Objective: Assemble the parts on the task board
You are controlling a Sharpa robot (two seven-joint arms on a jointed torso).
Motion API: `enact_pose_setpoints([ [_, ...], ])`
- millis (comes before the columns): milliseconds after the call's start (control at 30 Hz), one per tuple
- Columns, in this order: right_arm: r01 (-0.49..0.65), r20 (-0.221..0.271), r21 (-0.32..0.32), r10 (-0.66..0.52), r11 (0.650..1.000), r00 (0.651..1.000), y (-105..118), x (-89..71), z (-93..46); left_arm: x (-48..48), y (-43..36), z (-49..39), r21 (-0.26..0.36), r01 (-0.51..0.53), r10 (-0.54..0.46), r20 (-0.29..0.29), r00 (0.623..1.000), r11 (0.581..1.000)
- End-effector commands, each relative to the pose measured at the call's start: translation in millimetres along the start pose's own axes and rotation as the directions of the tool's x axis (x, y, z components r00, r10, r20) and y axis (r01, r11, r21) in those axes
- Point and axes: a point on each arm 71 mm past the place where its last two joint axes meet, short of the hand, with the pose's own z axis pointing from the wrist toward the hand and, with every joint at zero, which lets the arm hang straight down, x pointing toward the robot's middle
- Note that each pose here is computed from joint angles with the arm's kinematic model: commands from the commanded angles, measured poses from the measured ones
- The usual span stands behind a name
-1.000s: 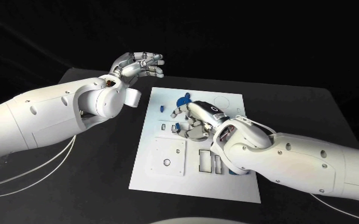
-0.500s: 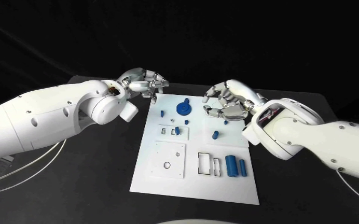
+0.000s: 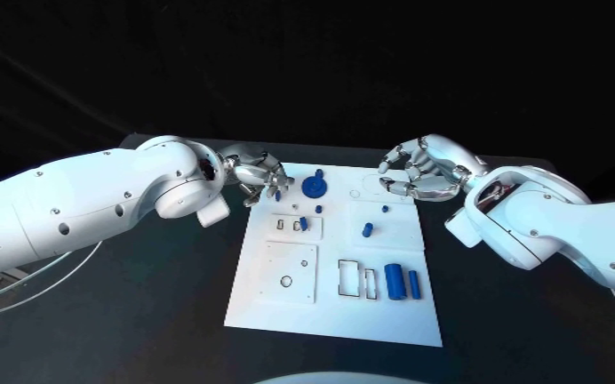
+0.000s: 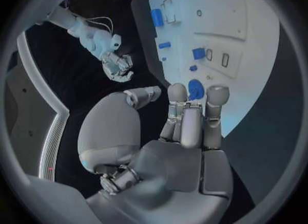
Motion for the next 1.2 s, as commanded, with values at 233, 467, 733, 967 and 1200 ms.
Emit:
enact_pose_setpoints([
  [233, -0.003, 0.008, 0.053, 0.002, 0.999, 1.0, -13.7, -7.0, -0.1, 17.5, 1.6, 4.2, -0.176, -0.189, 0.178, -0.077, 0.981, 0.966],
  [467, 0.001, 0.016, 0.073, -0.002, 0.997, 1.0, -18.8, -9.2, 1.0, 22.5, -1.3, 11.5, -0.224, -0.241, 0.226, -0.089, 0.97, 0.944],
  [733, 0.004, 0.028, 0.086, -0.006, 0.996, 1.0, -21.6, -10.9, 2.5, 29.9, -5.6, 23.6, -0.251, -0.278, 0.254, -0.125, 0.959, 0.927],
  [967, 0.005, 0.034, 0.095, -0.009, 0.996, 0.999, -23.1, -11.4, 4.5, 32.1, -11.2, 33.9, -0.257, -0.283, 0.256, -0.132, 0.958, 0.924],
  [1200, 0.005, 0.046, 0.099, -0.01, 0.995, 0.999, -24.1, -12.4, 5.7, 33.9, -13.7, 41.4, -0.261, -0.29, 0.261, -0.141, 0.955, 0.921],
])
